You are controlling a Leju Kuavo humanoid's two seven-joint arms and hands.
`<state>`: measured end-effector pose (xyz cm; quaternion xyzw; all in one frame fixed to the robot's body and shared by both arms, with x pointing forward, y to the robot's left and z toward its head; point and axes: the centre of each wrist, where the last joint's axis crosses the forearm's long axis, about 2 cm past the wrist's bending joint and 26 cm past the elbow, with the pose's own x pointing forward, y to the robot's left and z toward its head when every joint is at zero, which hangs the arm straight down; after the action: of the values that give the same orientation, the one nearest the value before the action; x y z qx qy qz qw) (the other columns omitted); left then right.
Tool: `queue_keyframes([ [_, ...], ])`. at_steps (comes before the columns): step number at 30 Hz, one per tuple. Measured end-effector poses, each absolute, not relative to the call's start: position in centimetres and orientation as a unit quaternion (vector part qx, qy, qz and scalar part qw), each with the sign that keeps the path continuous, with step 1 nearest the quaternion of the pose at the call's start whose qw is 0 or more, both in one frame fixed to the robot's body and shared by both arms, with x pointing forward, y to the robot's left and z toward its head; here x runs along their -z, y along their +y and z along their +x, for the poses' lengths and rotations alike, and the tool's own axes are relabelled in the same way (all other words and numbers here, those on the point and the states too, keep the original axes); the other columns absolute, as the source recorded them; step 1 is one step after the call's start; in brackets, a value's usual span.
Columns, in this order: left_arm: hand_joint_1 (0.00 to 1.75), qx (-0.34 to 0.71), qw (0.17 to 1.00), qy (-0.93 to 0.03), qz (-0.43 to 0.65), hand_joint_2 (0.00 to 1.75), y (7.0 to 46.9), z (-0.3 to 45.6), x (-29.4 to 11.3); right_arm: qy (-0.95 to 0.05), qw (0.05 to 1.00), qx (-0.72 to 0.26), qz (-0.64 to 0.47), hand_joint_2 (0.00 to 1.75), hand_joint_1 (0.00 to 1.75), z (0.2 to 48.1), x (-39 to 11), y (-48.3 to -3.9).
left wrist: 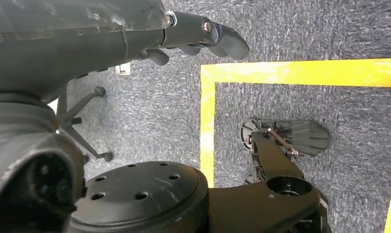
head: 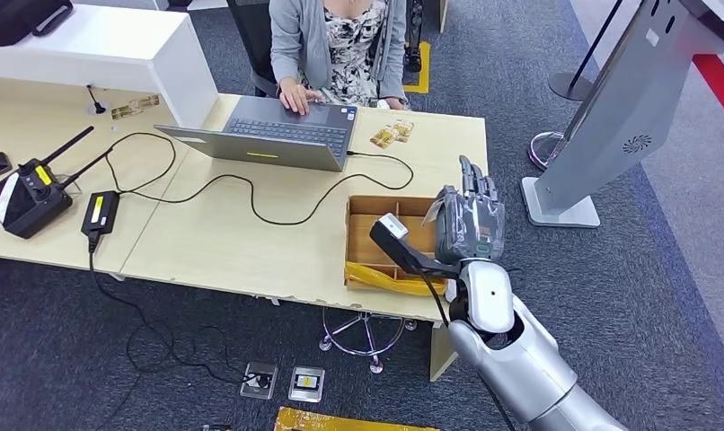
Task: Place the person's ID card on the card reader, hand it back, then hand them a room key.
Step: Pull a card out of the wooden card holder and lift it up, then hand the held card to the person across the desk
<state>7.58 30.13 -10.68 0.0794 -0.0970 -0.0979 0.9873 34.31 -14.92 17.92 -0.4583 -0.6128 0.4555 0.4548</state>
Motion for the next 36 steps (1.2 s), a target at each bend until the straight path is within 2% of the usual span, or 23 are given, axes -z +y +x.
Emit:
queue_keyframes([
  [8,0.00,0.098,0.987,-0.099,0.080,0.00,30.1,7.8,10.6,-0.641,0.442,-0.439,-0.448,1.75,1.75,34.7,-18.9,-15.0],
  [14,0.00,0.100,0.986,-0.104,0.082,0.00,30.1,8.5,10.5,-0.662,0.456,-0.420,-0.422,1.75,1.75,37.2,-19.8,-15.0],
  [36,0.00,0.107,0.986,-0.104,0.080,0.00,29.2,9.8,10.2,-0.616,0.468,-0.436,-0.460,1.75,1.75,42.9,-21.3,-13.9],
])
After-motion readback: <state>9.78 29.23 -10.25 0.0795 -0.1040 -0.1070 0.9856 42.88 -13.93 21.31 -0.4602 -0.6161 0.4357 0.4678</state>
